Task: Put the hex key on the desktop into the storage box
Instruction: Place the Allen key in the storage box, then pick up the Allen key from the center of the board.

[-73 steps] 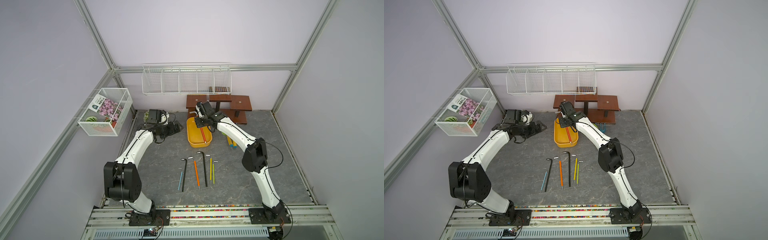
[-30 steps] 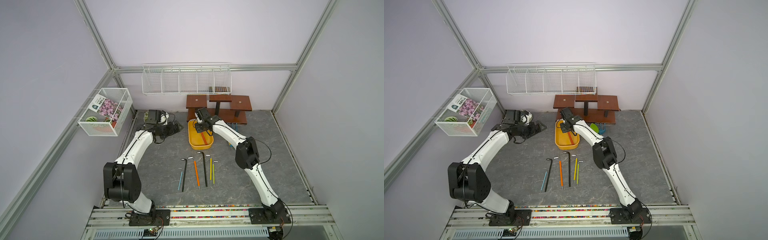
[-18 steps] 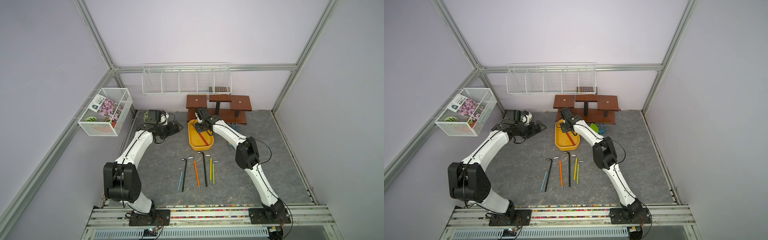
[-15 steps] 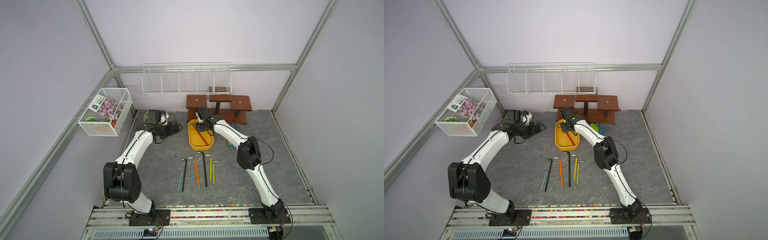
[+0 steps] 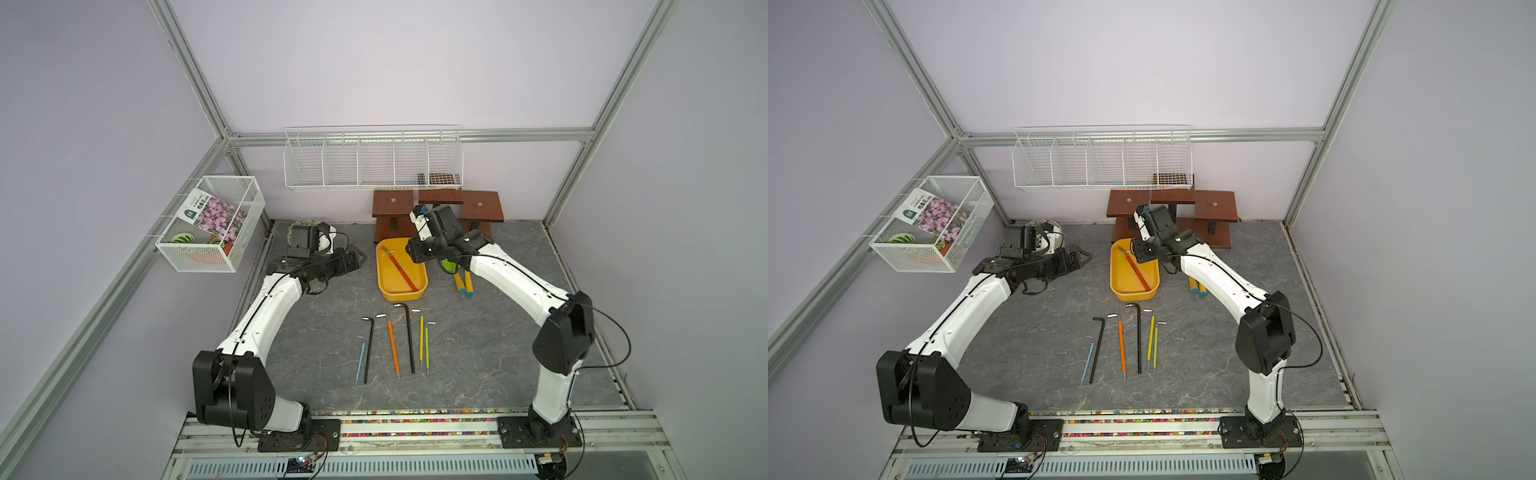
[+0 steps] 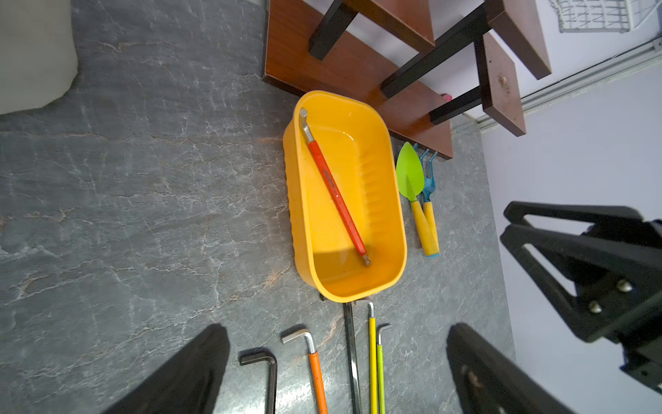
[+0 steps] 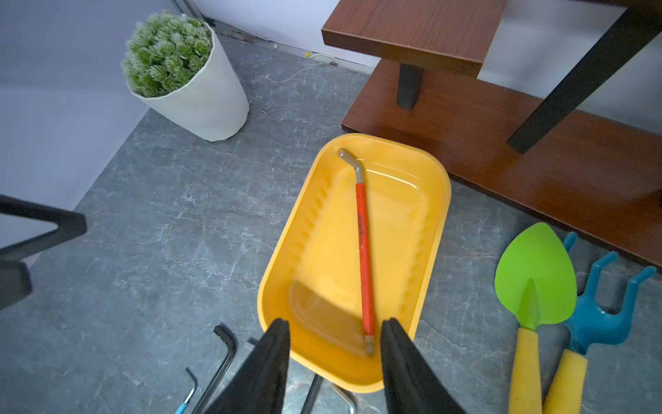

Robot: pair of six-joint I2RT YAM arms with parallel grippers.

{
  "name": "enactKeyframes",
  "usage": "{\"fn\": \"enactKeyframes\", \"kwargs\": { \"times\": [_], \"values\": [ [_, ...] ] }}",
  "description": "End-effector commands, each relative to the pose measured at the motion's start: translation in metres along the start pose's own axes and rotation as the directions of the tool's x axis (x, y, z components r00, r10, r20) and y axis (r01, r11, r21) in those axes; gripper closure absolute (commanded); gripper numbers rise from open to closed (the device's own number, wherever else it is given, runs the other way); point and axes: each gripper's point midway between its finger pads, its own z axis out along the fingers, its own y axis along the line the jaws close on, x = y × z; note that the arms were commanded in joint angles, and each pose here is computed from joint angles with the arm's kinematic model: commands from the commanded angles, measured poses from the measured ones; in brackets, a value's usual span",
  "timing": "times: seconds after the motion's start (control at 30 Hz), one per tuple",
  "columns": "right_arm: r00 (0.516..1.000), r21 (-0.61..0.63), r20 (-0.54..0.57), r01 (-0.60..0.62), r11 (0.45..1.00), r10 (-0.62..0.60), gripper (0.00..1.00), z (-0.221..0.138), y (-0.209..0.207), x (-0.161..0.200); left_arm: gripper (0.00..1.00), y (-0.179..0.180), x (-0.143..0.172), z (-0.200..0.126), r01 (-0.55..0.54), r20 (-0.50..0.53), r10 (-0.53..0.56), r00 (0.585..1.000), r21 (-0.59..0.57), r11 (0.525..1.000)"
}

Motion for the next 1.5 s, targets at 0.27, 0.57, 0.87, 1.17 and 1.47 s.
{"fn": "enactKeyframes", "kwargs": {
  "times": [0.27,0.57,0.87,1.17,1.47],
  "values": [
    [0.993,-0.013,-0.100,-0.071,0.997,0.069,0.41,-0.048,0.010,0.100,0.01,-0.002,0.048,-0.015,0.016,-0.061,-0.020,0.998,-0.055,0.998],
    [0.974,0.016,-0.164,-0.159,0.987,0.159,0.27,-0.066,0.008,0.164,0.00,0.014,0.081,-0.031,-0.004,-0.061,-0.002,0.998,-0.104,0.995],
    [0.942,0.097,-0.288,-0.149,0.984,0.171,0.11,-0.052,0.012,0.215,0.00,0.028,0.107,-0.028,0.008,-0.120,-0.023,0.992,-0.126,0.992],
    [0.903,0.207,-0.396,-0.087,0.974,0.165,0.30,-0.021,0.009,0.247,0.00,0.032,0.113,-0.023,0.002,-0.151,-0.022,0.988,-0.130,0.992],
    [0.873,0.227,-0.459,-0.064,0.972,0.165,0.38,0.005,0.016,0.264,0.00,0.034,0.116,-0.024,0.003,-0.156,-0.025,0.987,-0.139,0.990]
  ]
}}
